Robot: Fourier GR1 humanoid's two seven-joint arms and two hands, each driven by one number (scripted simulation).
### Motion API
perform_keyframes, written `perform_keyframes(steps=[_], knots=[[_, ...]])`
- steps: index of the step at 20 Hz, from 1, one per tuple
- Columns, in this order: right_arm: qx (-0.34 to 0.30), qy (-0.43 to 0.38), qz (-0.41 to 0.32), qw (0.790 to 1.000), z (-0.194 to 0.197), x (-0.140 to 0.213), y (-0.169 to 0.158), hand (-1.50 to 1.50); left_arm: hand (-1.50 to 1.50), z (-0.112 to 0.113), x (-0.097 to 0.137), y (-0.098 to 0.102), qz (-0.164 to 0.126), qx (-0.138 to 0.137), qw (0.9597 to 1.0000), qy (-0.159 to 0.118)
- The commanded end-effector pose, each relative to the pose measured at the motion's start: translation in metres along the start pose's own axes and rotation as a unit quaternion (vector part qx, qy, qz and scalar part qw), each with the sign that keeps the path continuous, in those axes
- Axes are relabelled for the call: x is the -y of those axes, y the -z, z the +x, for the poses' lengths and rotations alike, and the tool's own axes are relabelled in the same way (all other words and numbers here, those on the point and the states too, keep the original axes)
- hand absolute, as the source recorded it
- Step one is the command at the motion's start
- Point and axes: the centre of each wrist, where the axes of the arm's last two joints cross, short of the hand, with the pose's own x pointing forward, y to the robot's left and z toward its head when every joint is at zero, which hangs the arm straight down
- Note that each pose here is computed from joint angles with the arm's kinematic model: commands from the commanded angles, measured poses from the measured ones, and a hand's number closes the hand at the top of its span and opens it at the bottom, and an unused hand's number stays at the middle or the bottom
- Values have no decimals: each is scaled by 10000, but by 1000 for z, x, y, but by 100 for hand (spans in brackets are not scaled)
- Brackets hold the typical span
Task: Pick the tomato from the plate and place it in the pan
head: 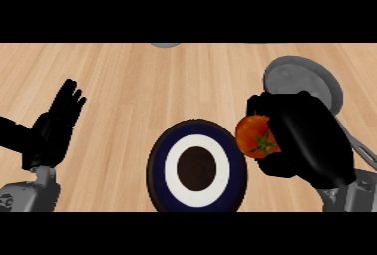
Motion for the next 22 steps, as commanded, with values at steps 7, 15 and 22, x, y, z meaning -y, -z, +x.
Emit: perform_keyframes(steps=[7, 15, 22], knots=[[-944, 387, -555, 9932, -80, 18, 27, 150, 0, -10, 16, -1, -56, 59, 9999, 71], [-1295, 744, -884, 9848, -164, -7, 63, 150, 0, 9, 8, 15, -132, -17, 9999, 43], [-1301, 855, -750, 9850, -237, -45, 56, 150, 0, 3, -6, 2, -92, 73, 9999, 76]])
